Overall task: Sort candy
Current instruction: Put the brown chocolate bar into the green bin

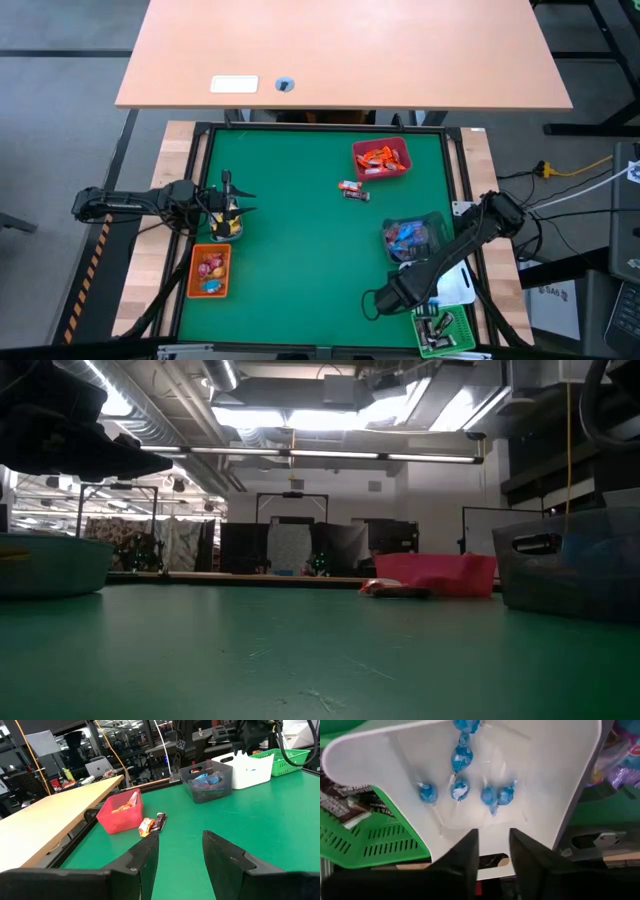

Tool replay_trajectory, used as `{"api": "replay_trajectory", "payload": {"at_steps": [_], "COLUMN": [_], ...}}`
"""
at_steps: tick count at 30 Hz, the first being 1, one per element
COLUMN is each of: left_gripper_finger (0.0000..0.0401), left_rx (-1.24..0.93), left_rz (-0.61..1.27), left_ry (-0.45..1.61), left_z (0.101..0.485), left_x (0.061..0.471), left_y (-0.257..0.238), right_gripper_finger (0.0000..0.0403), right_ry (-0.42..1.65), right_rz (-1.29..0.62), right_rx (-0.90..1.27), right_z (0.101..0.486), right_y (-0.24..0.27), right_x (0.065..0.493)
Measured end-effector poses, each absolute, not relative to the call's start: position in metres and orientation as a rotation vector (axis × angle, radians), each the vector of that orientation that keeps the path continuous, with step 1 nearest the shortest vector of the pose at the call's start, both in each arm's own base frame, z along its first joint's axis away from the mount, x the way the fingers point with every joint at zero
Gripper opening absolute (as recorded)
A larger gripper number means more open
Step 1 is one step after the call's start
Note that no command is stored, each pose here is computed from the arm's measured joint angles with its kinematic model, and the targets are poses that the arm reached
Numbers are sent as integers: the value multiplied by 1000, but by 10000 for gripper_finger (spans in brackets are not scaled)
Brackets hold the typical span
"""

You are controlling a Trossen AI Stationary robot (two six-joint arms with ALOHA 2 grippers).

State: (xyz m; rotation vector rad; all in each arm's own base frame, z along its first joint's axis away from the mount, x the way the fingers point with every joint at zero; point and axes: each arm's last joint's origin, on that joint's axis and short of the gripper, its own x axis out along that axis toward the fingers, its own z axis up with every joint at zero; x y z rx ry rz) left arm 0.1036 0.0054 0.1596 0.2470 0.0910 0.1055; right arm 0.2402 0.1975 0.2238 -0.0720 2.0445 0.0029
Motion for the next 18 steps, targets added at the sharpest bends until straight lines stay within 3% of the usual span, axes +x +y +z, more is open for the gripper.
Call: {"api": "replay_trajectory", "payload": {"at_steps": [5, 18], "left_gripper_finger": [141, 141], "left_rx": [247, 247], "left_rz": [106, 105], "left_ry": [91, 91], "left_z": [160, 160], "left_x": [104, 104], "left_y": [5, 5], "right_gripper_finger": [135, 138], "right_ry": [2043, 2071], "right_rz": [55, 123], "right_rx": [-76, 211], "right_z": [225, 228], "right_y": [190, 129], "right_x": [247, 283]}}
